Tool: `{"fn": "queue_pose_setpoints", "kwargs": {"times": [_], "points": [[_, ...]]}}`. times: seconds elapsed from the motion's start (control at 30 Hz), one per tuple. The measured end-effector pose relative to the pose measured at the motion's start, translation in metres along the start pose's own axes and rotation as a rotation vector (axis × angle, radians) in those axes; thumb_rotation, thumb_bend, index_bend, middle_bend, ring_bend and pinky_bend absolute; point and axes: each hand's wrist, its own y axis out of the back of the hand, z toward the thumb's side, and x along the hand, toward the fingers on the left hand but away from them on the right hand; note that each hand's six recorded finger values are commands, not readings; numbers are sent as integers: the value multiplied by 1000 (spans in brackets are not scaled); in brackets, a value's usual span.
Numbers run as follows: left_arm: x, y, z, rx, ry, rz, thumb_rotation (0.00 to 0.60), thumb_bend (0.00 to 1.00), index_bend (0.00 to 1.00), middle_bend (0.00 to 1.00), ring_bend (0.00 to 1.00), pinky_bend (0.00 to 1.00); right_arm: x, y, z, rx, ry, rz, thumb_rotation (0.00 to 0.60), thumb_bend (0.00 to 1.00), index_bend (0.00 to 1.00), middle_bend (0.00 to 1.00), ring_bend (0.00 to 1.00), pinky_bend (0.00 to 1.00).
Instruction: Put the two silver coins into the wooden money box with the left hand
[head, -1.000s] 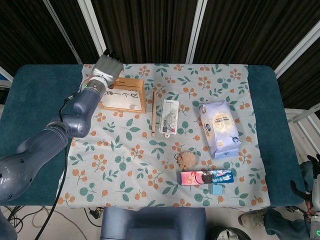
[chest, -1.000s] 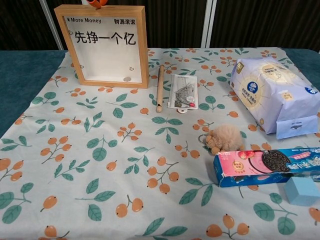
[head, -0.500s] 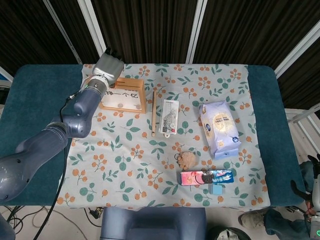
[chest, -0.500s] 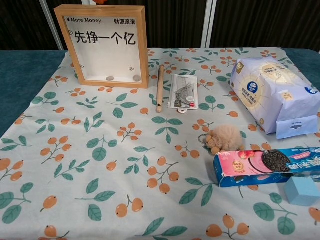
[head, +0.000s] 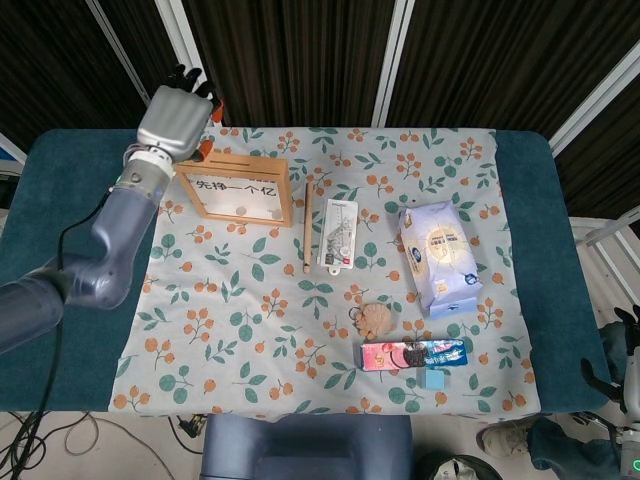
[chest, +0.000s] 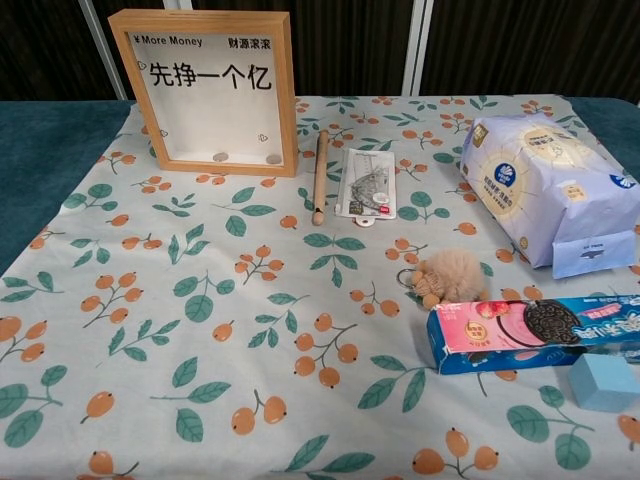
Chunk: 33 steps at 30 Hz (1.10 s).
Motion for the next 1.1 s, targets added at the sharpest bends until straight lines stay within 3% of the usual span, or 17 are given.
{"fn": "queue_pose_setpoints", "kwargs": {"times": [0.27, 0.53, 0.73, 0.9, 1.1], "points": [[-89, -38, -58, -142, 43, 87, 600, 333, 345, 139, 0, 0, -1, 4, 9, 29, 88, -16, 600, 369, 155, 46, 4, 0], [-172, -89, -94, -242, 64, 117, 600, 333, 312, 115, 0, 0, 1, 4, 28, 75, 260, -23, 600, 369, 155, 46, 4, 0], [-225, -128, -97, -289, 77, 113, 600, 333, 267, 61, 0, 0, 6, 0, 38, 136, 398, -16, 600, 369, 155, 46, 4, 0], [-261, -151, -91, -335, 84, 119, 600, 324, 226, 18, 0, 0, 10, -4, 41, 174, 443, -9, 600, 370, 155, 46, 4, 0], [-300, -181, -87, -371, 97, 70, 600, 319, 219, 10, 0, 0, 15, -6, 49, 209, 497, -34, 600, 369, 155, 46, 4, 0]]}}
